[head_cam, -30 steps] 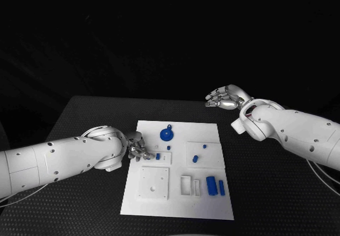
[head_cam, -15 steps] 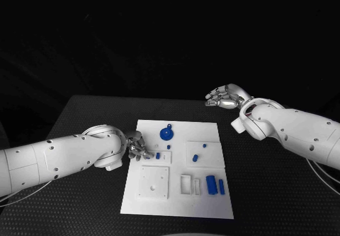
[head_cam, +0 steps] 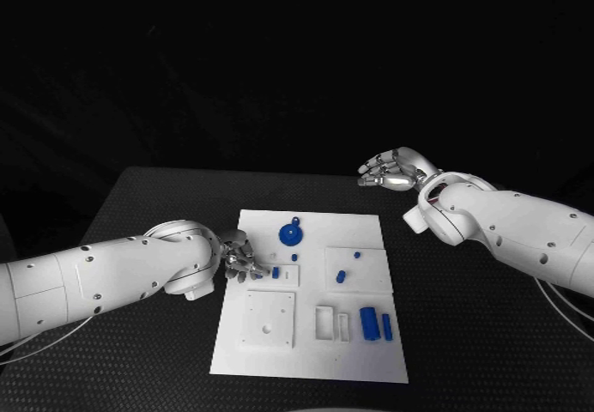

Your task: Assemble the parts on the task board

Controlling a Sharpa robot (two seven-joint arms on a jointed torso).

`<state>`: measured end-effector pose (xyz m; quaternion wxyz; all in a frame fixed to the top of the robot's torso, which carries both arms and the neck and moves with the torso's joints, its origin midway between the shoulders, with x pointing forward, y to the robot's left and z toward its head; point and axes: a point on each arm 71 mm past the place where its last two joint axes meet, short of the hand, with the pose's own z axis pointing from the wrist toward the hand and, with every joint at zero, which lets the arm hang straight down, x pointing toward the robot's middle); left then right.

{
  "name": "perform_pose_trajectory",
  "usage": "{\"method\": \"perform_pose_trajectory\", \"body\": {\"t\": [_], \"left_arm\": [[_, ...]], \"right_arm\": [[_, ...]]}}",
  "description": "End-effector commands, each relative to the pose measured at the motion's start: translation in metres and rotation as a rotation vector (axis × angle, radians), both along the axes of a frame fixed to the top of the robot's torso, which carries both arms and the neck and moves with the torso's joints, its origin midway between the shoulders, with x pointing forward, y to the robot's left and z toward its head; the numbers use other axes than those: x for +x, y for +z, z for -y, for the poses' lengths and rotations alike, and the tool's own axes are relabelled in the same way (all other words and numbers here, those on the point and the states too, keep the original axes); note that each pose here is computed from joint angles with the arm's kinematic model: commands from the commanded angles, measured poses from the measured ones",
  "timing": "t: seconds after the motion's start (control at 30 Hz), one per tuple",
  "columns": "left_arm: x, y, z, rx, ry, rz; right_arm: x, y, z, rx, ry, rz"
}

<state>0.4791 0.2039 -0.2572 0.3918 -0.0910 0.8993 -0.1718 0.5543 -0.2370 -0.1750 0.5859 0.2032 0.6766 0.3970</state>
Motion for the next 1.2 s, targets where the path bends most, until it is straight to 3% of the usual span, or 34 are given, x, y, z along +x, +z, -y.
{"method": "perform_pose_trajectory", "body": {"t": [0.03,0.3,0.73,1.2], "left_arm": [[-0.0026,-0.0010,0.0051,-0.025,-0.004,0.003],[-0.0027,0.0009,0.0112,-0.023,-0.018,0.007],[0.0020,0.0085,0.0083,-0.013,-0.016,0.026],[0.0026,0.0082,0.0101,0.004,-0.024,0.018]], "right_arm": [[-0.0005,-0.0003,-0.0013,0.002,0.016,0.001],[-0.0004,-0.0009,-0.0020,0.002,0.017,0.000],[-0.0007,-0.0014,-0.0021,0.002,0.018,-0.002],[-0.0008,-0.0016,-0.0026,0.002,0.020,-0.005]]}}
